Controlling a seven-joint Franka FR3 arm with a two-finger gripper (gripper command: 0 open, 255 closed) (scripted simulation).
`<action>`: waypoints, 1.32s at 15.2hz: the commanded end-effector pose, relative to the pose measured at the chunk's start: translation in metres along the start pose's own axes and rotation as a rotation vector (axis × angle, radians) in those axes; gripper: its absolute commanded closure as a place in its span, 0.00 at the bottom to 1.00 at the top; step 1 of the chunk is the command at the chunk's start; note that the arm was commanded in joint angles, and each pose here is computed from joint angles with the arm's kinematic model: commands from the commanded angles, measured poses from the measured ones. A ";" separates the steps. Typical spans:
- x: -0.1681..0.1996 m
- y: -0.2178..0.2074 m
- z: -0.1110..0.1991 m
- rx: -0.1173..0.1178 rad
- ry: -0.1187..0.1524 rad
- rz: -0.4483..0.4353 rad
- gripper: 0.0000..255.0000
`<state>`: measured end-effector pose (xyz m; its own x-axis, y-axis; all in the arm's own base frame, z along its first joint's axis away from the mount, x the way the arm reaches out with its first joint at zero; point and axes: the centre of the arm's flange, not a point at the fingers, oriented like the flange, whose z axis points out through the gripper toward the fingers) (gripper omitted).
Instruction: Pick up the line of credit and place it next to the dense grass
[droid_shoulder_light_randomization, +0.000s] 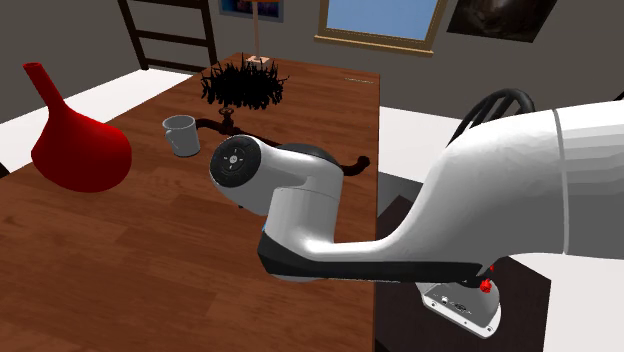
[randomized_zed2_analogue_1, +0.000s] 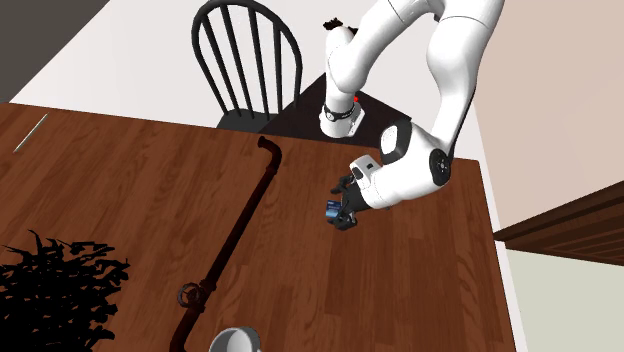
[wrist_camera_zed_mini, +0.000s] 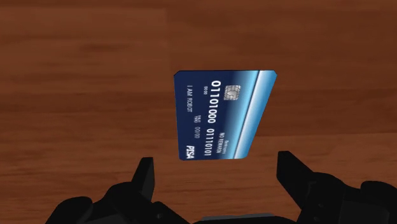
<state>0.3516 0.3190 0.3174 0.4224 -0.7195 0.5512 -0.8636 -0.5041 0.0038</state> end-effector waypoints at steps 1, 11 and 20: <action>0.000 0.000 0.000 0.000 0.000 0.000 0.00; 0.000 0.000 0.000 0.000 0.000 0.000 1.00; 0.023 0.000 -0.035 0.000 0.000 0.000 1.00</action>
<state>0.3530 0.3187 0.3542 0.4224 -0.7195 0.5512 -0.8636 -0.5042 0.0036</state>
